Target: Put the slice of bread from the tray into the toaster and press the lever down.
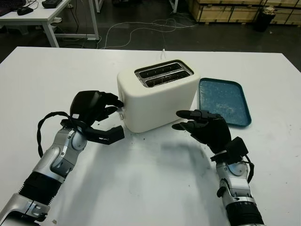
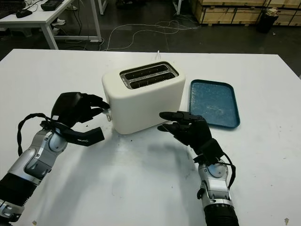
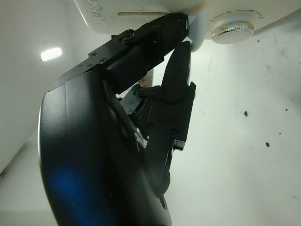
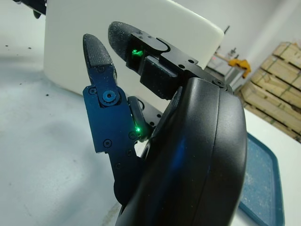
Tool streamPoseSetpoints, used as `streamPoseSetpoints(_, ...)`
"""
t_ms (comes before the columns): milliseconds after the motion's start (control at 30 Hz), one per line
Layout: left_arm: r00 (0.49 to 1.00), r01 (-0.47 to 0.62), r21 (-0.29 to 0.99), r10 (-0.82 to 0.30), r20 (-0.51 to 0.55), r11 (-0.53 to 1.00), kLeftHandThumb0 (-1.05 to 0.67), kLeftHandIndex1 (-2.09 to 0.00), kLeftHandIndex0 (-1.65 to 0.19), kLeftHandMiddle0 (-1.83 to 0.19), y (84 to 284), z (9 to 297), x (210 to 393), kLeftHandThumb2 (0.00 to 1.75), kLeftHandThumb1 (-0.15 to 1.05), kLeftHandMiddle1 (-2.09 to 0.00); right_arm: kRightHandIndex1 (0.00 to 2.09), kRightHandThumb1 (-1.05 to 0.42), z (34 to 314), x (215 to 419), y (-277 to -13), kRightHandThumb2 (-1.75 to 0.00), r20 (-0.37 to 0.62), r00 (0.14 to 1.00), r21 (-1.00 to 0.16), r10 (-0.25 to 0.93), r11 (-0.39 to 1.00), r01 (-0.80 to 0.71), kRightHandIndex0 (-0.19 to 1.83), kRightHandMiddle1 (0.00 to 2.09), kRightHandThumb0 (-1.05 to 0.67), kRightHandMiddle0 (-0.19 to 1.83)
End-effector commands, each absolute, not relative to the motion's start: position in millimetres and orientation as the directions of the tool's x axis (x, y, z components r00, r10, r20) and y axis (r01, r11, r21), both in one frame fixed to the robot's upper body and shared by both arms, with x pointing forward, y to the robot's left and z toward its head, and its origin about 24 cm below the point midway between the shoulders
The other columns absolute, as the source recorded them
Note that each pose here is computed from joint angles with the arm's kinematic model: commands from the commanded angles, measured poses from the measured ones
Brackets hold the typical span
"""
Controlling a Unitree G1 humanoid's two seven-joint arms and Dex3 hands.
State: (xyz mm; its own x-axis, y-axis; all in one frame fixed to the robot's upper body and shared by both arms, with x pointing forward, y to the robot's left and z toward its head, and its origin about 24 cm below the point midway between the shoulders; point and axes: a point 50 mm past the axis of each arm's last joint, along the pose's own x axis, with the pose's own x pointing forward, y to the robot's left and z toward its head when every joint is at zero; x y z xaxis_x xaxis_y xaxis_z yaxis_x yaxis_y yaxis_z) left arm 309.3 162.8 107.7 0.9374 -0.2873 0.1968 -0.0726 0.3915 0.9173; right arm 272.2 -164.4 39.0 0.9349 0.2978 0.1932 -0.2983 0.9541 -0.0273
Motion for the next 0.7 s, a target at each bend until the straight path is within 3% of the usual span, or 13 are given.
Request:
streamPoseSetpoints(0,0.886,-0.024,0.916,-0.416,0.205,0.401,-0.18,-0.12,-1.16,-0.88,138.0,111,306.0,0.02,0.91,-1.23,0.06,-0.86,44,274,-164,0.0,0.205,0.932,-0.027,0.3,0.953,-0.301,1.28,0.0,-0.45,1.16)
streamPoseSetpoints(333,0.904,-0.101,0.925,-0.355,0.239,0.365,-0.21,-0.1,-1.13,-0.84,155.9,133,313.1,0.04,0.92,-1.27,0.07,-0.86,42,274,-161,0.0,0.188,0.931,-0.02,0.313,0.949,-0.315,1.29,0.0,-0.45,1.17)
streamPoseSetpoints(667,0.885,-0.216,0.911,-0.324,0.335,0.351,-0.16,-0.12,-1.18,-0.9,174.3,163,317.5,0.0,0.89,-1.2,0.06,-0.85,40,272,-160,0.0,0.182,0.932,-0.013,0.314,0.948,-0.317,1.3,0.0,-0.44,1.17)
